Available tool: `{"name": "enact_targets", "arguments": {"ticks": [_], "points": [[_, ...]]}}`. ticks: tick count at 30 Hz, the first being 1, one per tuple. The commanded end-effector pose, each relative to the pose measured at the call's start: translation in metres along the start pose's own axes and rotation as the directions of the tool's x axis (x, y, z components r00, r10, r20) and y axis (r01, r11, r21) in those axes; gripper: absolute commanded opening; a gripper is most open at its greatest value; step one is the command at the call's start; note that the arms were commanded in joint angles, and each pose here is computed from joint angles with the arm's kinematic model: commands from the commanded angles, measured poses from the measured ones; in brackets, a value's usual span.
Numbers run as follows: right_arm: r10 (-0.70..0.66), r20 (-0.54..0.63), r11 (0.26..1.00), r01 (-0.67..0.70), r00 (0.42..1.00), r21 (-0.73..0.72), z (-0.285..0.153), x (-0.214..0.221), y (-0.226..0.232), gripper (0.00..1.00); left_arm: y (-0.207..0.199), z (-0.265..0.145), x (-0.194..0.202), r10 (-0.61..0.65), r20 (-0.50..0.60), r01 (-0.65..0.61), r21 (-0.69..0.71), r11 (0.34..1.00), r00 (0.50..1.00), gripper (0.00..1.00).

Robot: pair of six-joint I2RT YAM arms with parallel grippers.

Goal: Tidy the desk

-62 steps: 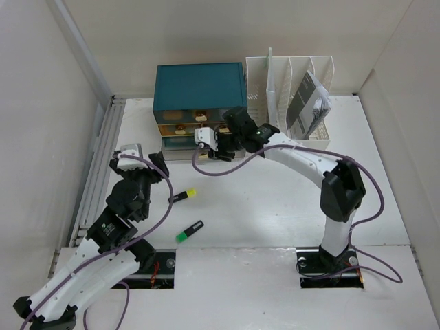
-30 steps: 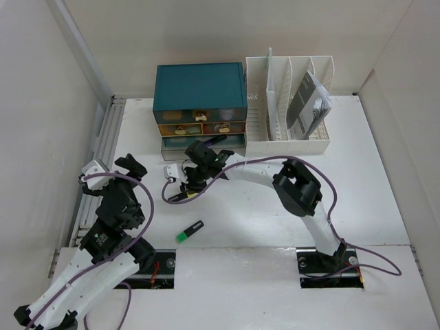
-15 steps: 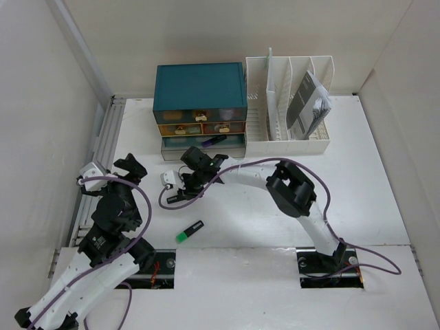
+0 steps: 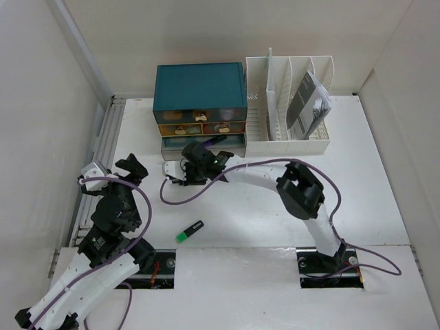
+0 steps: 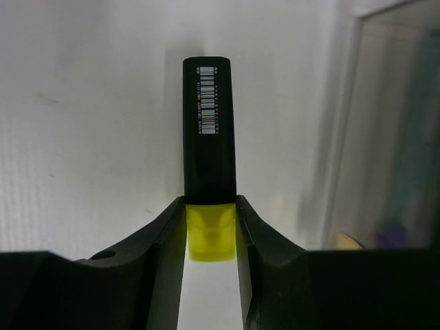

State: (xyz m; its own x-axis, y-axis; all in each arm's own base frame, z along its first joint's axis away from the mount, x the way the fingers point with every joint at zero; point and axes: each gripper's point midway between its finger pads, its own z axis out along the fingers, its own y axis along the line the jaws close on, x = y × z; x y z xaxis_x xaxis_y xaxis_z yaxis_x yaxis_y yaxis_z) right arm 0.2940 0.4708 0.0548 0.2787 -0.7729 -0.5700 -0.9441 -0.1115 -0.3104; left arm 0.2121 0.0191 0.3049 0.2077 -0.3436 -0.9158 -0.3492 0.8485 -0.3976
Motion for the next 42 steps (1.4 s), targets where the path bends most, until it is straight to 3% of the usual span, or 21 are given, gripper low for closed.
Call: {"name": "enact_targets", "arguments": {"ticks": [1,10,17,20,24,27,33,35,37,38,39,42], "points": [[0.0,0.044,0.941,-0.015,0.999,0.339,-0.066,-0.032,-0.076,0.09,-0.003,-0.001,-0.007,-0.035,0.019,0.034,0.019,0.999,0.999,0.81],[0.11,-0.017,0.827,-0.082,0.994,0.556,-0.122,0.005,-0.141,0.09,-0.008,-0.001,-0.005,-0.025,0.011,0.025,0.047,0.999,1.0,0.81],[0.179,-0.072,0.792,-0.101,0.981,0.602,-0.125,0.039,-0.169,0.11,-0.007,-0.001,-0.005,-0.016,0.011,0.016,0.047,0.999,1.0,0.81],[0.191,-0.093,0.788,-0.096,0.977,0.608,-0.118,0.045,-0.17,0.19,-0.007,-0.001,-0.005,-0.016,0.011,0.016,0.047,0.999,1.0,0.81],[0.192,-0.096,0.805,-0.101,0.977,0.584,-0.114,0.049,-0.169,0.39,-0.007,-0.001,-0.005,-0.016,0.011,0.016,0.047,0.999,1.0,0.81],[0.181,-0.077,0.813,-0.105,0.98,0.573,-0.118,0.044,-0.167,0.45,-0.007,-0.001,-0.005,-0.016,0.011,0.016,0.047,0.999,1.0,0.81],[0.134,0.034,0.834,-0.131,0.99,0.536,-0.144,0.014,-0.159,0.45,-0.007,-0.001,-0.005,-0.016,0.011,0.016,0.047,0.999,1.0,0.81],[0.069,0.12,0.913,-0.111,0.99,0.393,-0.135,-0.008,-0.134,0.45,-0.009,-0.001,-0.005,-0.016,0.009,0.015,0.056,0.998,1.0,0.81],[-0.027,0.152,0.985,0.0,0.988,0.173,-0.127,-0.011,-0.092,0.43,-0.008,-0.001,-0.005,-0.007,0.01,0.006,0.056,0.998,1.0,0.81],[-0.067,0.282,0.997,0.077,0.957,-0.024,-0.122,-0.03,-0.051,0.43,-0.008,-0.001,-0.005,-0.007,0.01,0.006,0.056,0.998,1.0,0.81],[-0.054,0.295,0.981,0.106,0.954,-0.164,-0.121,-0.022,-0.017,0.43,-0.01,-0.002,-0.004,-0.007,0.007,0.006,0.066,0.998,1.0,0.81],[-0.044,0.422,0.909,0.212,0.906,-0.358,-0.108,-0.028,0.033,0.43,-0.01,-0.002,-0.002,0.004,0.005,-0.004,0.078,0.997,1.0,0.81]]}}
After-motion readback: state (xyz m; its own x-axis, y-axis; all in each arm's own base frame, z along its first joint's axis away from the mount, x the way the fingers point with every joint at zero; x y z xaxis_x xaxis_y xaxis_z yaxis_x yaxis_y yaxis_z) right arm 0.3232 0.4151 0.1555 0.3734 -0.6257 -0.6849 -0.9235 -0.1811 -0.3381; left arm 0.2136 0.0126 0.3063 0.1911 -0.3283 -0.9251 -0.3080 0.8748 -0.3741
